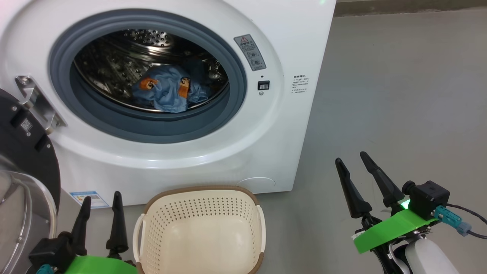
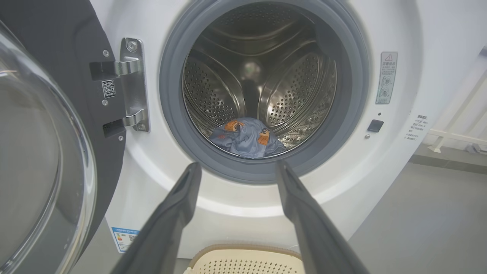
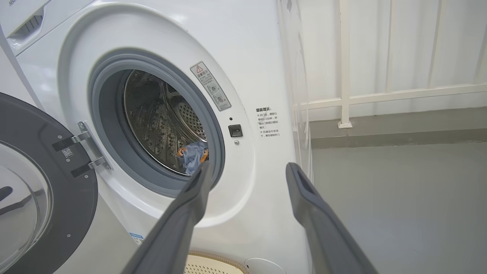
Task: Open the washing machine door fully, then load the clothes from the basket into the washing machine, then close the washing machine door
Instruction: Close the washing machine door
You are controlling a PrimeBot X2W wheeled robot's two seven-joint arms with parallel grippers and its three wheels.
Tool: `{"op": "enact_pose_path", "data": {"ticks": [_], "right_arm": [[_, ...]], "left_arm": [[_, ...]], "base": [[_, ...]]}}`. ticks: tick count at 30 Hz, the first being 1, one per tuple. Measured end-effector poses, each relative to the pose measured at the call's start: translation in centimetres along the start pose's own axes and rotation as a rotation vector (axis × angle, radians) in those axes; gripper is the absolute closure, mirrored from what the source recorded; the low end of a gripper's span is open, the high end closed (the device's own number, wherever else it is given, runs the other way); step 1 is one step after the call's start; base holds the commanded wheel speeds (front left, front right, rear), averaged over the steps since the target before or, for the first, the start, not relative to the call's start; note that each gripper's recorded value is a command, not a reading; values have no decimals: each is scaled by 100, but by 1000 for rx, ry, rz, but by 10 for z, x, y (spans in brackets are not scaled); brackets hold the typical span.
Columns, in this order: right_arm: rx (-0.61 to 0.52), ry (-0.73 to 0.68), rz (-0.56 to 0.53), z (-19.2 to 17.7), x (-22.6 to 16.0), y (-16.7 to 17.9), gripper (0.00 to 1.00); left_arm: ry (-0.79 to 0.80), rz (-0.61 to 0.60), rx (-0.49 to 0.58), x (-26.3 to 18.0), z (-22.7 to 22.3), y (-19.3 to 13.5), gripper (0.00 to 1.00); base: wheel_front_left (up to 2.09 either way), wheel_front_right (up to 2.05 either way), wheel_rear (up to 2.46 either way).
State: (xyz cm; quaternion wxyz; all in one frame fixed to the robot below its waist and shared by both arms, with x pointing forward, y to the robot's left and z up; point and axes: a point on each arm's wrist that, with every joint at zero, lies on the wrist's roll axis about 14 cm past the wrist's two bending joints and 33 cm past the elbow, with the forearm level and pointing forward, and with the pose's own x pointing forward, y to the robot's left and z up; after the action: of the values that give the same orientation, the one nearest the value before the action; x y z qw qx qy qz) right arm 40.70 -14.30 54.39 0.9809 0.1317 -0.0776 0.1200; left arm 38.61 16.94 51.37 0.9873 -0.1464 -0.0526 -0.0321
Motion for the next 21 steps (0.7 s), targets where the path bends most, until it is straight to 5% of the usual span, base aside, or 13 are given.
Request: {"op": "enact_pose_path", "data": {"ticks": [21], "right_arm": [[-2, 0, -5, 1, -1, -2, 0]], "left_arm": [[-23, -12, 3, 2, 7, -2, 0]], "base": [[-7, 7, 0]]}}
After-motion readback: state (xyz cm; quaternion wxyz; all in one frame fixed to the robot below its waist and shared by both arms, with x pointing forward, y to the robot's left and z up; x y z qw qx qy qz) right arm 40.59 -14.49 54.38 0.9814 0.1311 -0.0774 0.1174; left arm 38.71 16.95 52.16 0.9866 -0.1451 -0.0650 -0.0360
